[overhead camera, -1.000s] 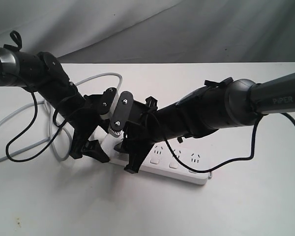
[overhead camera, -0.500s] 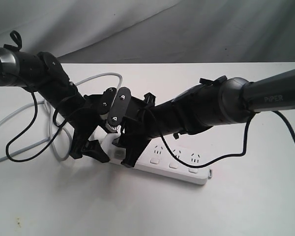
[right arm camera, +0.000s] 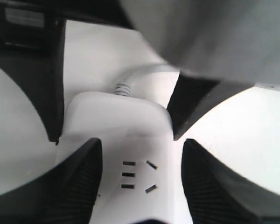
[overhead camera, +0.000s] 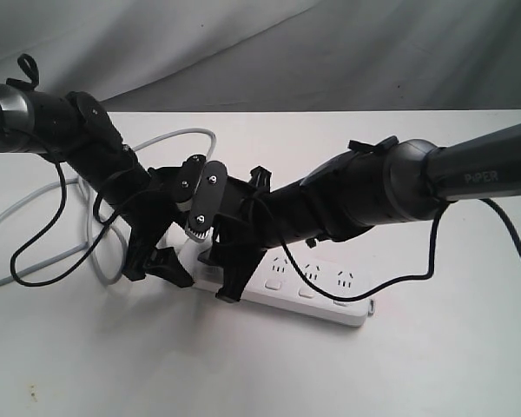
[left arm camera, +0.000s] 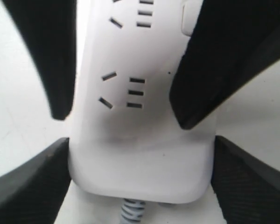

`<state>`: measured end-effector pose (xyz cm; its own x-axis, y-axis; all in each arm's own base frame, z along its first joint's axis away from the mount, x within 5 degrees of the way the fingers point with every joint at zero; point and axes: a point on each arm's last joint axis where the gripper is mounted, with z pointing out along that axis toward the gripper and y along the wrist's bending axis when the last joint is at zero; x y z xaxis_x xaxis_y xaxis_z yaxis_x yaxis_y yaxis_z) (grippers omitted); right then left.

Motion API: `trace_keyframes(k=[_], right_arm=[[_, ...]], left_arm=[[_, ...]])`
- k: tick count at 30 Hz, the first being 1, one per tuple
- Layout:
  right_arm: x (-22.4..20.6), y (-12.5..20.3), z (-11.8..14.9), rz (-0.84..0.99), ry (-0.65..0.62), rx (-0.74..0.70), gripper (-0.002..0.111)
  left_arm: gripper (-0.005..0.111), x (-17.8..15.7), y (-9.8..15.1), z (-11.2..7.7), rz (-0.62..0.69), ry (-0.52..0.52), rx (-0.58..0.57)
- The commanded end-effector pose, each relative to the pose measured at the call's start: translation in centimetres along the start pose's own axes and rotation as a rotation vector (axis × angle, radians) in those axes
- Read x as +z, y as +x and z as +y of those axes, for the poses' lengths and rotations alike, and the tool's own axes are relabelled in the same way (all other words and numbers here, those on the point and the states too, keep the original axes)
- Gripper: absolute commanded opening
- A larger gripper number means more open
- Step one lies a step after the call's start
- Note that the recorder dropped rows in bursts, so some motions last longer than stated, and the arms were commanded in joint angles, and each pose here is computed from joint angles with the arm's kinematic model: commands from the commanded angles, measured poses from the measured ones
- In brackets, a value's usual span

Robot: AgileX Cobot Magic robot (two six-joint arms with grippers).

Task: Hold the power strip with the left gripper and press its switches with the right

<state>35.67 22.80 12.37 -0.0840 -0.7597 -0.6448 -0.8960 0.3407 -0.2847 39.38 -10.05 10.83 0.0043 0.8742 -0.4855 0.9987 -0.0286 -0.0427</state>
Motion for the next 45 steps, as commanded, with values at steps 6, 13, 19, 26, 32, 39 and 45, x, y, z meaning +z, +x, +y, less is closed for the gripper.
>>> trace_keyframes(k=[6,13,19,26,32,39,45], right_arm=[[0.1,0.4,0.6,0.016,-0.019,-0.033,0.049],[0.6,0.9,0.9,0.033,-0.035,-0.041,0.049],[0.8,1.1,1.0,0.038,-0.040,-0.051,0.049],[0.7,1.2,1.0,0.051,-0.050,-0.108,0.048],[1.7,2.0,1.6,0.076,-0.077,-0.123,0.048],[2.2,2.4,1.9,0.088,-0.087,-0.122,0.048],[1.4,1.7,1.6,0.070,-0.069,-0.129,0.048]], left_arm=[[0.067,0.0,0.0,0.0,0.018,0.004,0.012],[0.067,0.0,0.0,0.0,0.018,0.004,0.012],[0.067,0.0,0.0,0.0,0.018,0.004,0.012],[0.067,0.0,0.0,0.0,0.018,0.004,0.012],[0.067,0.0,0.0,0.0,0.018,0.004,0.012],[0.067,0.0,0.0,0.0,0.018,0.004,0.012],[0.067,0.0,0.0,0.0,0.018,0.004,0.012]])
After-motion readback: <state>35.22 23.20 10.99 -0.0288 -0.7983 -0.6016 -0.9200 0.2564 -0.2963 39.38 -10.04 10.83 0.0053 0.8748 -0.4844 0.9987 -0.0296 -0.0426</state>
